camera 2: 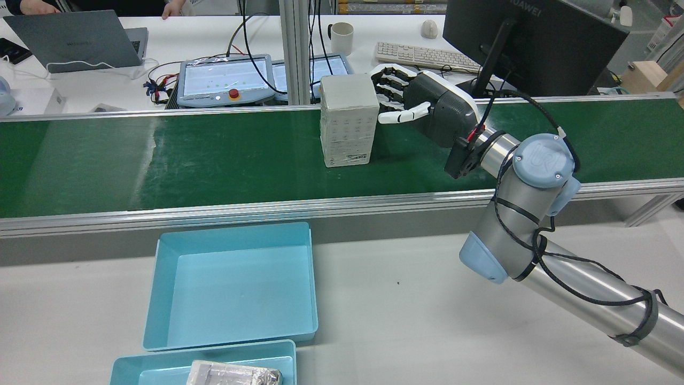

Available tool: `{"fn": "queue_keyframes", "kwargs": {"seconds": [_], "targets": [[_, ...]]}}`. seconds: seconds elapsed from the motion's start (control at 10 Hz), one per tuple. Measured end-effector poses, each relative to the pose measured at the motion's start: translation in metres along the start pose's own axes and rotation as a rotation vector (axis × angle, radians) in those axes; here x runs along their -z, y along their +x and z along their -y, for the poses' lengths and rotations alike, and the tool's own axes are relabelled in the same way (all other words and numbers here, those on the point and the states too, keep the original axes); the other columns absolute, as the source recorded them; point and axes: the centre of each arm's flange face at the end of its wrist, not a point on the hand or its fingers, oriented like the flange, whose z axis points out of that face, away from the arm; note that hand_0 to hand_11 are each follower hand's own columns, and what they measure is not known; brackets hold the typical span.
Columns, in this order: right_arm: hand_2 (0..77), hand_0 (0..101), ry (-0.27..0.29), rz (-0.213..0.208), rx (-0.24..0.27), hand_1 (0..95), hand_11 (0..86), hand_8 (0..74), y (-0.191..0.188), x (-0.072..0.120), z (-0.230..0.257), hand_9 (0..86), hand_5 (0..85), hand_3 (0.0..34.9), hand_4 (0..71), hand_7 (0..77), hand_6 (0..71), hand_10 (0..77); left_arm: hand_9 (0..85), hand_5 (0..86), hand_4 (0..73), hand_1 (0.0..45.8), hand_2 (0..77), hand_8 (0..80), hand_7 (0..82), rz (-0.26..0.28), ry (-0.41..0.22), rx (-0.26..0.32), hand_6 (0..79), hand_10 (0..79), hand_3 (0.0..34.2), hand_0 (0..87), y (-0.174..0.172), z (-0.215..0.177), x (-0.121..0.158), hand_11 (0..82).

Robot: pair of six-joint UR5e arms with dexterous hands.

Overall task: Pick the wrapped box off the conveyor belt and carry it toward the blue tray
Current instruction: 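Hold the right hand in place as the wrapped white box arrives, then close the right hand fingers around the wrapped white box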

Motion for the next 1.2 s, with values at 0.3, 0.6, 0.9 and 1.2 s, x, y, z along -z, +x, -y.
{"fn": "queue_keyframes", "kwargs": {"seconds": [0.3,0.6,0.9,1.2], "targets": [[21.3,47,0.001,0.0,0.0,14.2,1.6,0.0,0.0001,0.0,0.0004,6.0,39.3,24.5,13.6,26.7,3.8,0.0,0.0,1.1,0.0,0.0,0.5,0.0,0.0,0.0,0.0,0.0,0.5,0.5,0.0,0.0,0.0,0.0,0.0,0.0],[21.3,47,-0.001,0.0,0.0,13.6,1.6,0.0,0.0001,-0.0003,-0.0003,6.0,39.3,24.5,13.6,26.7,3.8,0.0,0.0,1.1,0.0,0.0,0.5,0.0,0.0,0.0,0.0,0.0,0.5,0.5,0.0,0.0,0.0,0.0,0.0,0.0],[22.9,48,-0.002,-0.001,-0.001,15.3,1.6,0.0,0.0001,-0.0002,-0.0007,7.1,40.4,24.5,14.2,28.4,4.4,0.0,0.0,1.1,0.0,0.0,1.1,0.0,0.0,0.0,0.0,0.0,0.0,0.0,0.0,0.0,0.0,0.0,0.0,0.0],[25.6,48,-0.001,-0.003,-0.003,15.3,1.6,1.6,0.0017,-0.0005,-0.0004,8.2,42.0,24.2,15.3,30.5,6.0,0.0,0.0,1.1,0.0,0.0,1.1,0.0,0.0,0.0,0.0,0.0,0.0,0.5,0.0,0.0,0.0,0.0,0.0,0.0]]}}
